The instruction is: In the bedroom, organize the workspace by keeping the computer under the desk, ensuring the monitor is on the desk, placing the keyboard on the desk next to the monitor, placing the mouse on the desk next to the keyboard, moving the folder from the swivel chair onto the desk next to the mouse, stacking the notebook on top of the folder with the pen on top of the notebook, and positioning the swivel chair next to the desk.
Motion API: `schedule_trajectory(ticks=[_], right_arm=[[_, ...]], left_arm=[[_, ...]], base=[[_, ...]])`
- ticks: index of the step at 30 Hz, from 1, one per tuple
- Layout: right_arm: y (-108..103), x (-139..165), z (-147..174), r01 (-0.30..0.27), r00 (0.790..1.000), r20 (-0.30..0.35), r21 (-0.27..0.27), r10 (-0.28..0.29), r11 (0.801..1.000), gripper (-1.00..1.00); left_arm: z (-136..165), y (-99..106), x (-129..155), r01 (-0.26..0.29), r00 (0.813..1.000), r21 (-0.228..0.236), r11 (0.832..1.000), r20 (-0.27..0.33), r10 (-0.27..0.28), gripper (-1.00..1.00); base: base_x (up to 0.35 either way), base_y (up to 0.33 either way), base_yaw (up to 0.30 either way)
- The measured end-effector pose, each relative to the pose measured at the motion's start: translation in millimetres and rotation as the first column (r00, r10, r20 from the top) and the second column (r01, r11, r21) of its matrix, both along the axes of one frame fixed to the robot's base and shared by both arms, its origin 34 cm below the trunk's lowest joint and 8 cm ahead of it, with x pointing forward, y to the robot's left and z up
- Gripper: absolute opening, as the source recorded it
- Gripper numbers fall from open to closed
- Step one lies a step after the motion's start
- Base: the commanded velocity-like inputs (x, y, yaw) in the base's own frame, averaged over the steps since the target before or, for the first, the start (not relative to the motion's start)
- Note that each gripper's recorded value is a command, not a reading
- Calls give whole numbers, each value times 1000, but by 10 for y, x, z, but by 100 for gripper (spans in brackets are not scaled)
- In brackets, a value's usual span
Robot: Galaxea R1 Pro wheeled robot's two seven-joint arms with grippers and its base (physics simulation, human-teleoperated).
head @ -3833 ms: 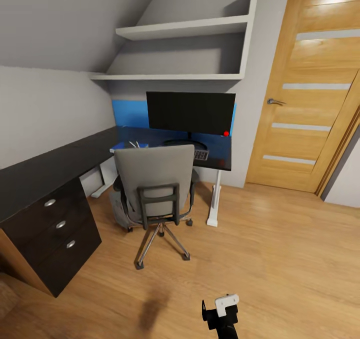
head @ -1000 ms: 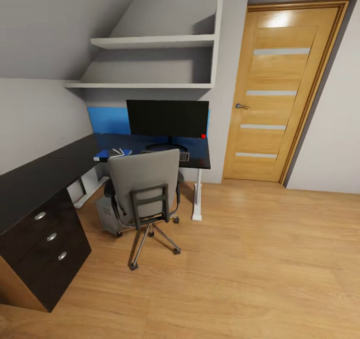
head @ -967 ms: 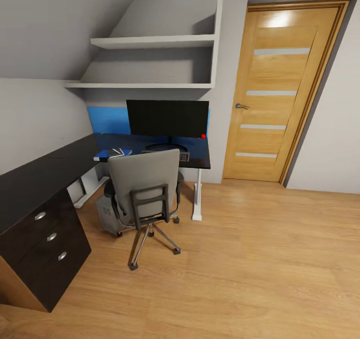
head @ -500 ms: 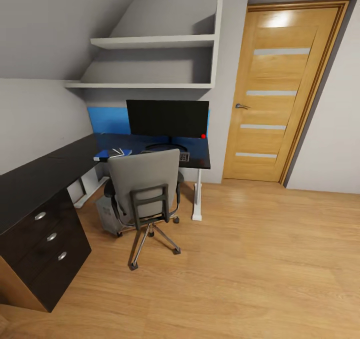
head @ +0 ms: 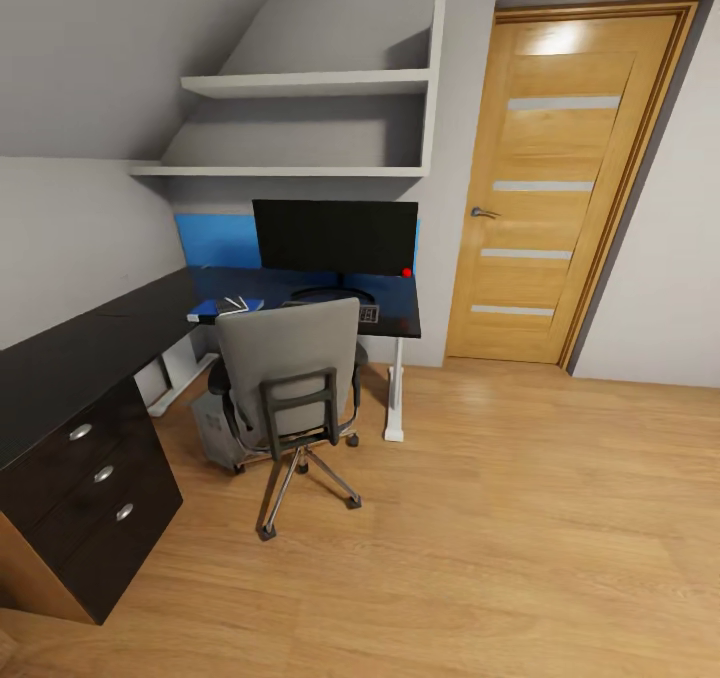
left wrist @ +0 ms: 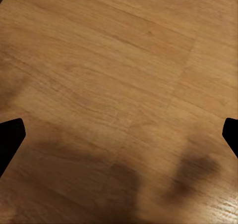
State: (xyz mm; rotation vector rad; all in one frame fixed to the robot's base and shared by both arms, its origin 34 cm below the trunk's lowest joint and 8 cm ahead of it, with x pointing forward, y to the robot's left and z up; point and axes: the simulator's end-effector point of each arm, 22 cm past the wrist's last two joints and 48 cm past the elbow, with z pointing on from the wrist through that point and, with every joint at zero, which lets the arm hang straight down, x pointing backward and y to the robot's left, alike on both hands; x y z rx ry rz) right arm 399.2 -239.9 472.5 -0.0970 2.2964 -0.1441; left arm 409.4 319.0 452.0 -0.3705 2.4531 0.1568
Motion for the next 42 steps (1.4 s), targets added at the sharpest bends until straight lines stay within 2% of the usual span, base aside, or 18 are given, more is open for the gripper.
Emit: schedule_trajectory(ticks=[42], right_arm=[[2,0,0,0,1000,0,0,0,1000,100]], left_arm=[[0,2,-1,-1,1000,1,1000,0,1,100]], base=[[0,0,0]])
